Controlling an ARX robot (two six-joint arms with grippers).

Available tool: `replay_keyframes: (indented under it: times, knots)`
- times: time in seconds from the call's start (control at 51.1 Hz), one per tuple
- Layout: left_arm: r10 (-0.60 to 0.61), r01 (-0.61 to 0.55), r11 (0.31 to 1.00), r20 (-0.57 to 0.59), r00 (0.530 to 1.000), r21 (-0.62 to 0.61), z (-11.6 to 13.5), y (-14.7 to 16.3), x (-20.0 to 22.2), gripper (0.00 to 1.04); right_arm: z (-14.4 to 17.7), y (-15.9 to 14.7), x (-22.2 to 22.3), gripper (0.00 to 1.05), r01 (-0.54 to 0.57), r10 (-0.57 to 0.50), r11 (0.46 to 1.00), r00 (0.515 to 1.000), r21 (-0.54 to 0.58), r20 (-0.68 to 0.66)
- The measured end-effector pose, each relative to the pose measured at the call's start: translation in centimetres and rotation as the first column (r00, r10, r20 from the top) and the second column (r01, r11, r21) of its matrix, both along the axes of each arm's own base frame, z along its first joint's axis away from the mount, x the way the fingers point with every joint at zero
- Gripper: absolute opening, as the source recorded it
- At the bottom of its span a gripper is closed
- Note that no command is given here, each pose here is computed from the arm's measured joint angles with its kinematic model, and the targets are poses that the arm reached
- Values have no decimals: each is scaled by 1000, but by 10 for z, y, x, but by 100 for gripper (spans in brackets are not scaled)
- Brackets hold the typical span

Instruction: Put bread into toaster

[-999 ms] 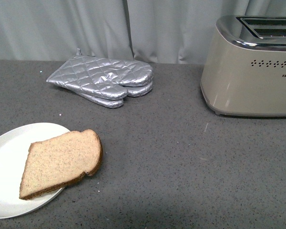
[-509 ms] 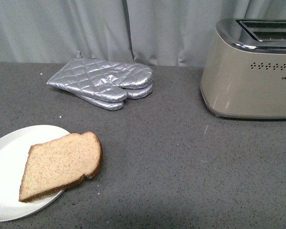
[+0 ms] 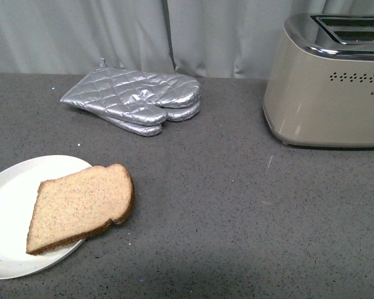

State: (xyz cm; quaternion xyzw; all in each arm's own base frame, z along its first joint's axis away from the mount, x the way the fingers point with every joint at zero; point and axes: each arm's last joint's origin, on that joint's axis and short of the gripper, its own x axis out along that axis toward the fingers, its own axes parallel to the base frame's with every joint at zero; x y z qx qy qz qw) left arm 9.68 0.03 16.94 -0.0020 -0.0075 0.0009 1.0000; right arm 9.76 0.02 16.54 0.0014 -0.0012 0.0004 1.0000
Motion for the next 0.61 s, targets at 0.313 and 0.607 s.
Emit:
replay_keyframes:
  times: [0.313,0.607]
  knots:
    - [0,0,1000,0,1000,0,0,0,0,98,0,0,0,95,0,0,1000,1000,0,0]
    - [-229,-67,762,-365,902,-644,-12,-1,23,98,0,0,0,95,-1,1,1000,1000,0,0]
